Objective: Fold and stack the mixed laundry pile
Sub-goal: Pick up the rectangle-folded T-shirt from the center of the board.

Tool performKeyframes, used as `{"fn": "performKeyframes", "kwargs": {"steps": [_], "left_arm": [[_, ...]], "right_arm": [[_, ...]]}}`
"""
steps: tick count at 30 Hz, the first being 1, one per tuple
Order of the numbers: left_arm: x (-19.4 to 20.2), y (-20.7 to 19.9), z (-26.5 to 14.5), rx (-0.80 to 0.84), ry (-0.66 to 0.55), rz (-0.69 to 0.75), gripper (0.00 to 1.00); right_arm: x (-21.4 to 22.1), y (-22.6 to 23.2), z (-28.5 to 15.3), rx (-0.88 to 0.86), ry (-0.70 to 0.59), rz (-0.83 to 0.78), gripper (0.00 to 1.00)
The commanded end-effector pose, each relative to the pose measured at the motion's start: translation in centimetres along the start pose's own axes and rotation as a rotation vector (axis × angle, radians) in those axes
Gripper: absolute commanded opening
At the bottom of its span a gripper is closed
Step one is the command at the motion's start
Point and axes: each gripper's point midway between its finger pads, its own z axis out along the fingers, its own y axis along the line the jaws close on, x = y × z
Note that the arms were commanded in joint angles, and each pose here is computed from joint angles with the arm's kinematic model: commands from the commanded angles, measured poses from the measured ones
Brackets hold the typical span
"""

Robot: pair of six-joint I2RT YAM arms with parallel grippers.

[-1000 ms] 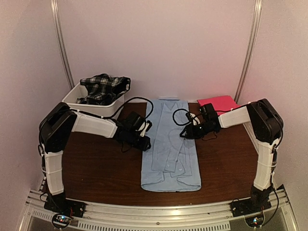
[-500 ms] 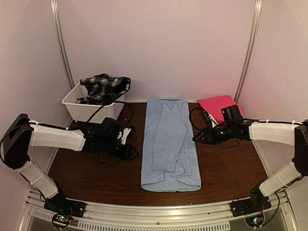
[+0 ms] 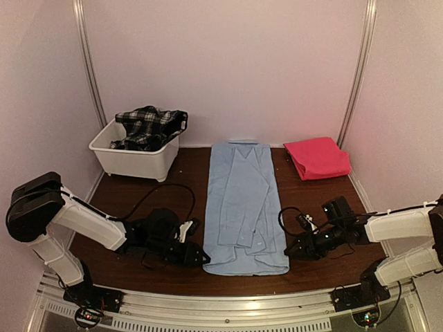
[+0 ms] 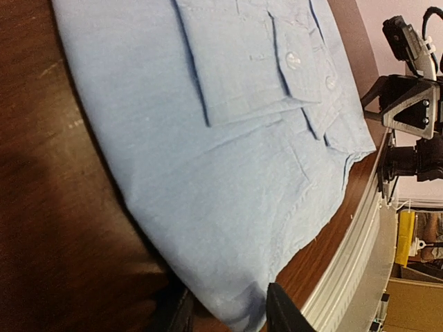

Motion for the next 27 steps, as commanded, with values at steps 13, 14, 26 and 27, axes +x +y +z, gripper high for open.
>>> {"fn": "performKeyframes", "kwargs": {"steps": [13, 14, 26, 27], "left_arm": [[0.8, -0.8, 1.6, 0.059, 0.029, -0.055, 0.18], [0.9, -0.8, 1.6, 0.058, 0.033, -0.048, 0.15], [4.9, -4.0, 0.2, 0.109, 0.106, 0.109, 0.0], [4.7, -4.5, -0.1, 0.114, 0.103, 0.126, 0.0]], "right_arm": [[2.5, 0.8, 2.4, -0.08, 0.036, 0.037, 0.35], [2.6, 0.9, 2.4, -0.084, 0.039, 0.036, 0.29], [4.9, 4.7, 0.8, -0.183, 0.01, -0.026, 0.0], [4.7, 5.3, 0.4, -0.191, -0.003, -0.041, 0.0]]}}
